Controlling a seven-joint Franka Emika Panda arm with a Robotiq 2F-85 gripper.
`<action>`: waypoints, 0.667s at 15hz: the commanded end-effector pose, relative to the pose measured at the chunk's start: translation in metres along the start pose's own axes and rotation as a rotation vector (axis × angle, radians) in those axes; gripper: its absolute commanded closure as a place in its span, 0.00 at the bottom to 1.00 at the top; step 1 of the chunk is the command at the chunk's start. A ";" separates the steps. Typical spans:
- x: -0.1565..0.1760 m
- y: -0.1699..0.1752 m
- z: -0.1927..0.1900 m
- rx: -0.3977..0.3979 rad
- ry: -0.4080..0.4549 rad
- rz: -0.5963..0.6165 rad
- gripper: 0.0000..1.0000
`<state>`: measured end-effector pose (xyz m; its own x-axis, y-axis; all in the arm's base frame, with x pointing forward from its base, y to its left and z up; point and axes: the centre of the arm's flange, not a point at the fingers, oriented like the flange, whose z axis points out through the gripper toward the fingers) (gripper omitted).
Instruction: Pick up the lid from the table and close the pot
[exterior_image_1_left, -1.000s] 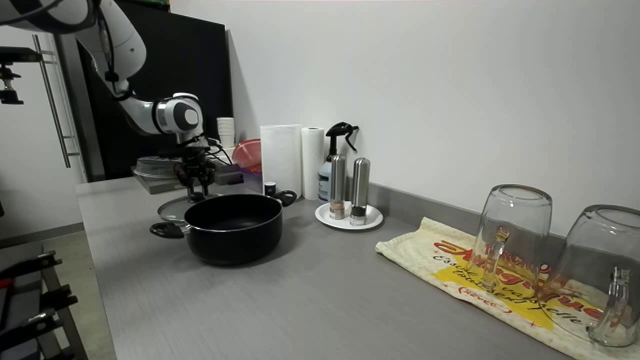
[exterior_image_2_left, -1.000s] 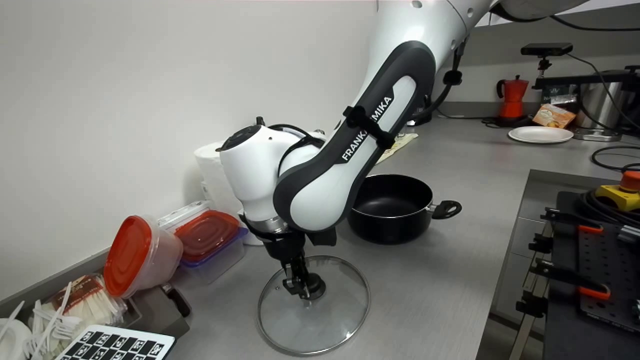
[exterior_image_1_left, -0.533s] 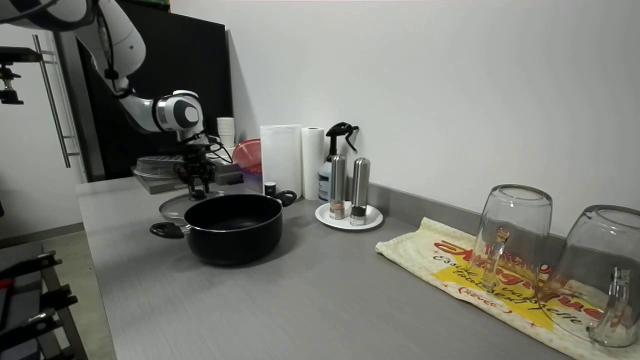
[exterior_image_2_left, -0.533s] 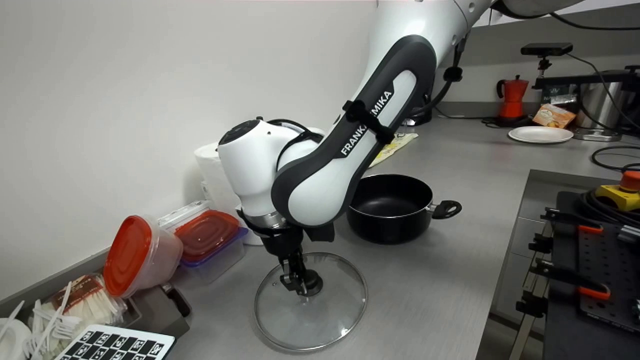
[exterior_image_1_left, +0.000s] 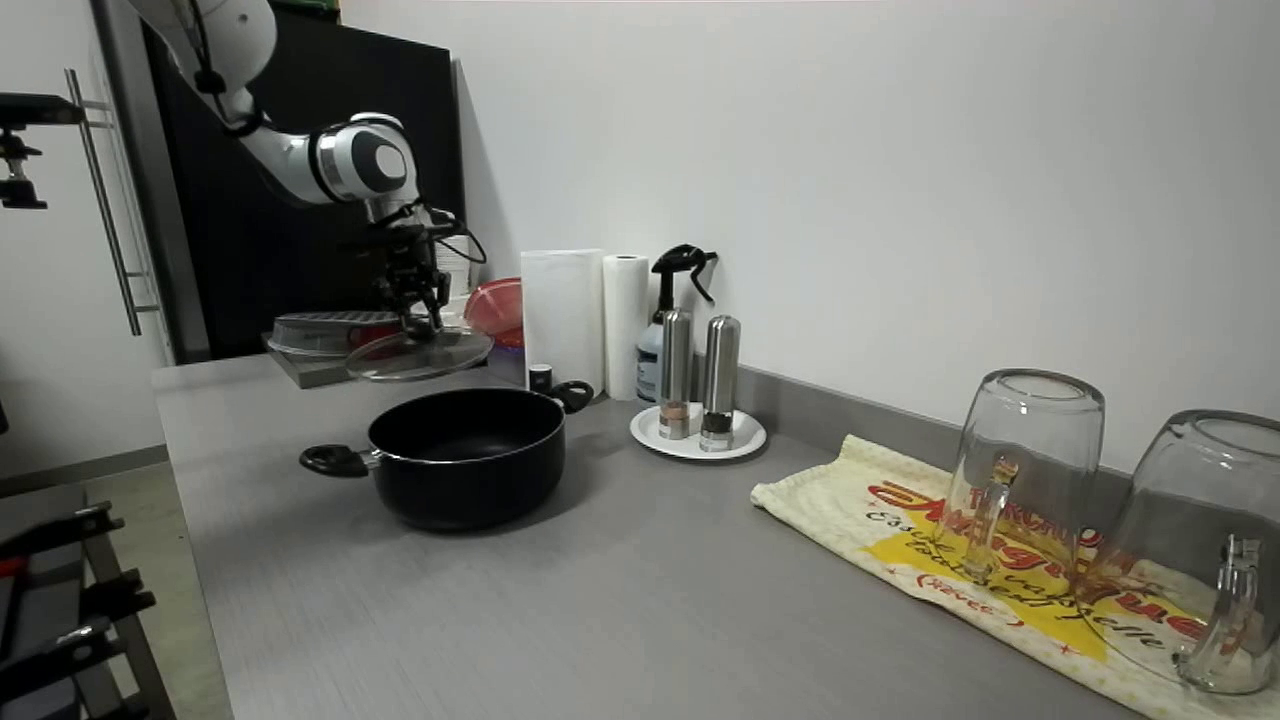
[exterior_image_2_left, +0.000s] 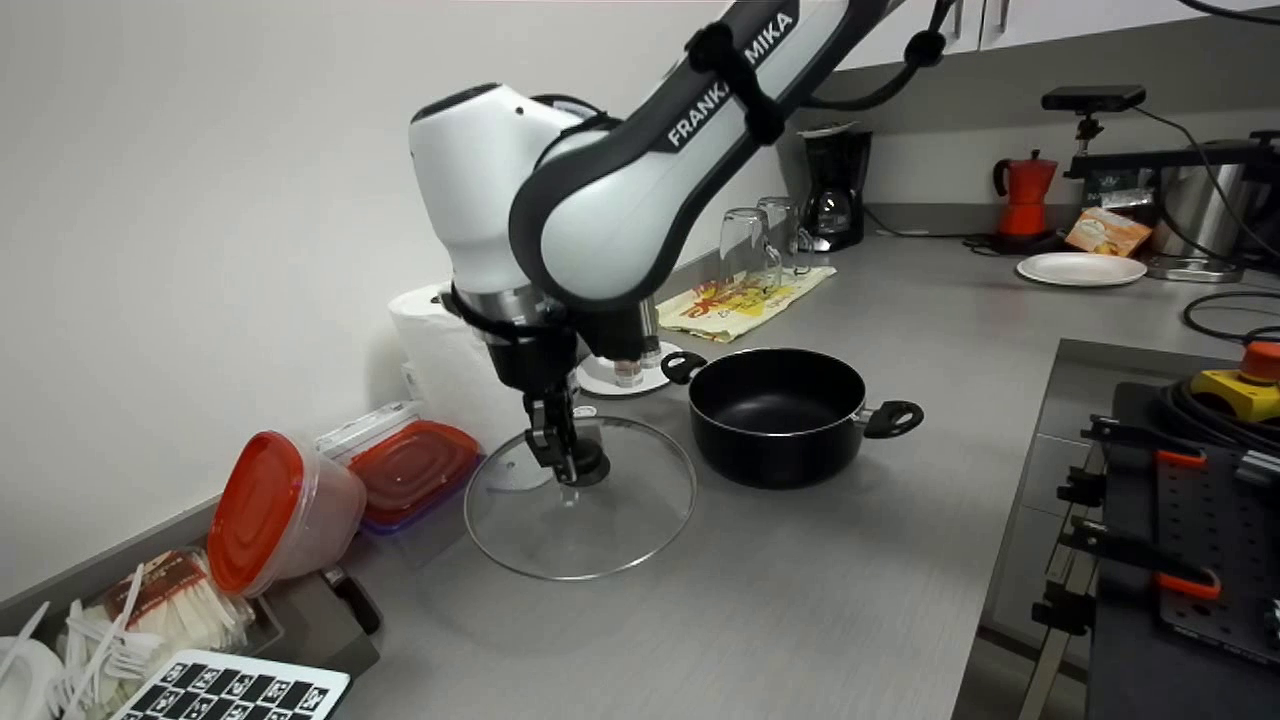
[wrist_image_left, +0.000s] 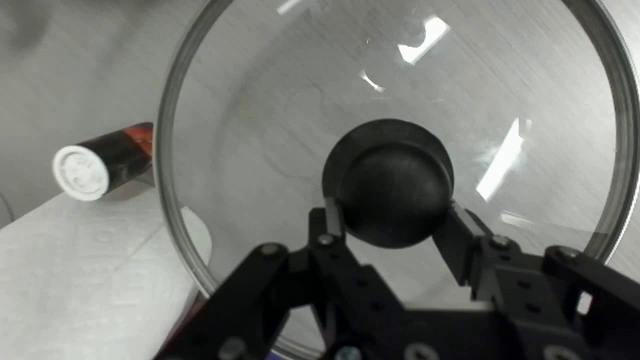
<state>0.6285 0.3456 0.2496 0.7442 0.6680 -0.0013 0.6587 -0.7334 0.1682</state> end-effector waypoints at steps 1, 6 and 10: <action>-0.021 0.029 -0.063 -0.045 0.035 0.004 0.77; -0.055 0.085 -0.097 -0.086 0.061 0.084 0.77; -0.096 0.134 -0.098 -0.101 0.037 0.167 0.77</action>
<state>0.6493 0.2381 0.3507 0.8210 0.5664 0.0715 0.5360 -0.8078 0.2453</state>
